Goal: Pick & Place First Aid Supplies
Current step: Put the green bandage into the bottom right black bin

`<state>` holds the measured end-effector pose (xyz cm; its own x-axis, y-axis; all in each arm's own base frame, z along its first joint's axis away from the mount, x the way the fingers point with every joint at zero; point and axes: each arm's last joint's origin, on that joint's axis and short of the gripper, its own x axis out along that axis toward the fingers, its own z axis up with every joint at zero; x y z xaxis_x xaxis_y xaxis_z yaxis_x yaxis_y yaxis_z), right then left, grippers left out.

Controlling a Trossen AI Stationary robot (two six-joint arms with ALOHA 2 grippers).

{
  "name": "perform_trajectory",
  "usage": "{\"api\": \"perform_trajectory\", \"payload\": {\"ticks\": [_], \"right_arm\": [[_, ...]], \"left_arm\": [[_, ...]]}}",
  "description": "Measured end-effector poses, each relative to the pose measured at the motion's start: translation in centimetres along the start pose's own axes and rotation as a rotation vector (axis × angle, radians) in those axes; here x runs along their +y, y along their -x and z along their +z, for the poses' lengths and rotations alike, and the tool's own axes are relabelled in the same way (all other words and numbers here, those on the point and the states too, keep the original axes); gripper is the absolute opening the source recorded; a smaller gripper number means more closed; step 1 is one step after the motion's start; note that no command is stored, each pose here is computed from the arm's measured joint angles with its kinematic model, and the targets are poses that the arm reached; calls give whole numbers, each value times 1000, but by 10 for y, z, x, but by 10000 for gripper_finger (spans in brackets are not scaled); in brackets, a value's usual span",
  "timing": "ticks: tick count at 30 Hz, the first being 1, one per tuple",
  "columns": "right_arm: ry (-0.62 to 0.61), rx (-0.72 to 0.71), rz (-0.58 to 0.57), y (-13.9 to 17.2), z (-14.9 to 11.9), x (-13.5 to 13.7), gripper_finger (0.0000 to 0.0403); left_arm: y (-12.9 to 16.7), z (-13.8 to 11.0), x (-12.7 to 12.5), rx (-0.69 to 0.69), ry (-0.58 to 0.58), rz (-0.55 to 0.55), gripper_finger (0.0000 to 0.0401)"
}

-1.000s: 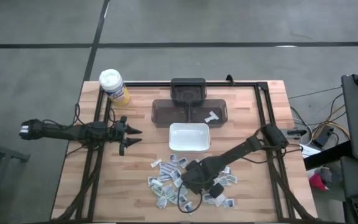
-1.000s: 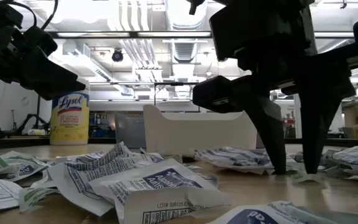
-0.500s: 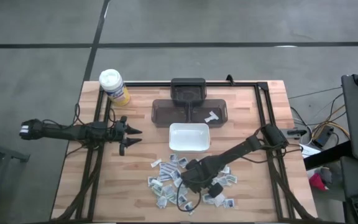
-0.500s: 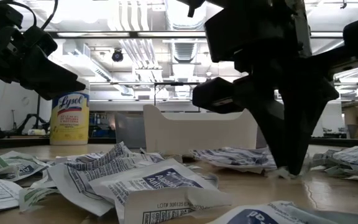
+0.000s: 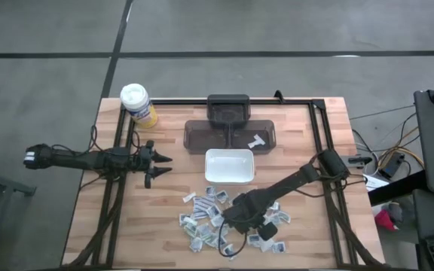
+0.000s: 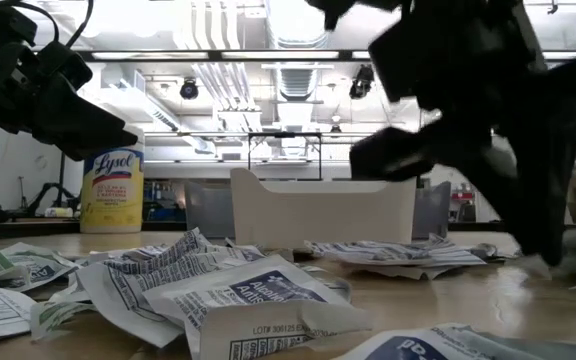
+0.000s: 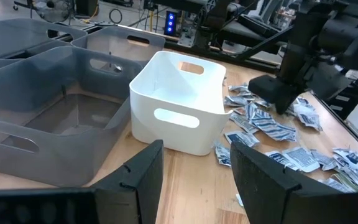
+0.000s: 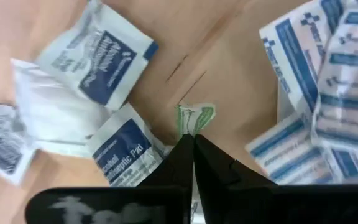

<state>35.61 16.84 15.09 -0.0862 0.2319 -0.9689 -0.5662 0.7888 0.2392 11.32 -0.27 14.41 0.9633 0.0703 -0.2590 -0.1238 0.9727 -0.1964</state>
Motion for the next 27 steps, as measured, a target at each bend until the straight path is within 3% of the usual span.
{"api": "perform_trajectory", "payload": {"ticks": [8, 12, 18, 27], "right_arm": [[-38, -128, -38, 35, 8, 1, 8], [-54, -187, -122, 56, 7, -4, 8], [-152, -274, -387, 102, -8, -18, 8], [-340, -317, -798, 170, -53, -35, 8]], "left_arm": [[0, 0, 0, 1, -2, 0, 183], [0, 0, 0, 2, -2, 1, 183], [0, 0, 0, 2, -2, 1, 183], [-1, -1, 0, 6, -2, 2, 183]]}}
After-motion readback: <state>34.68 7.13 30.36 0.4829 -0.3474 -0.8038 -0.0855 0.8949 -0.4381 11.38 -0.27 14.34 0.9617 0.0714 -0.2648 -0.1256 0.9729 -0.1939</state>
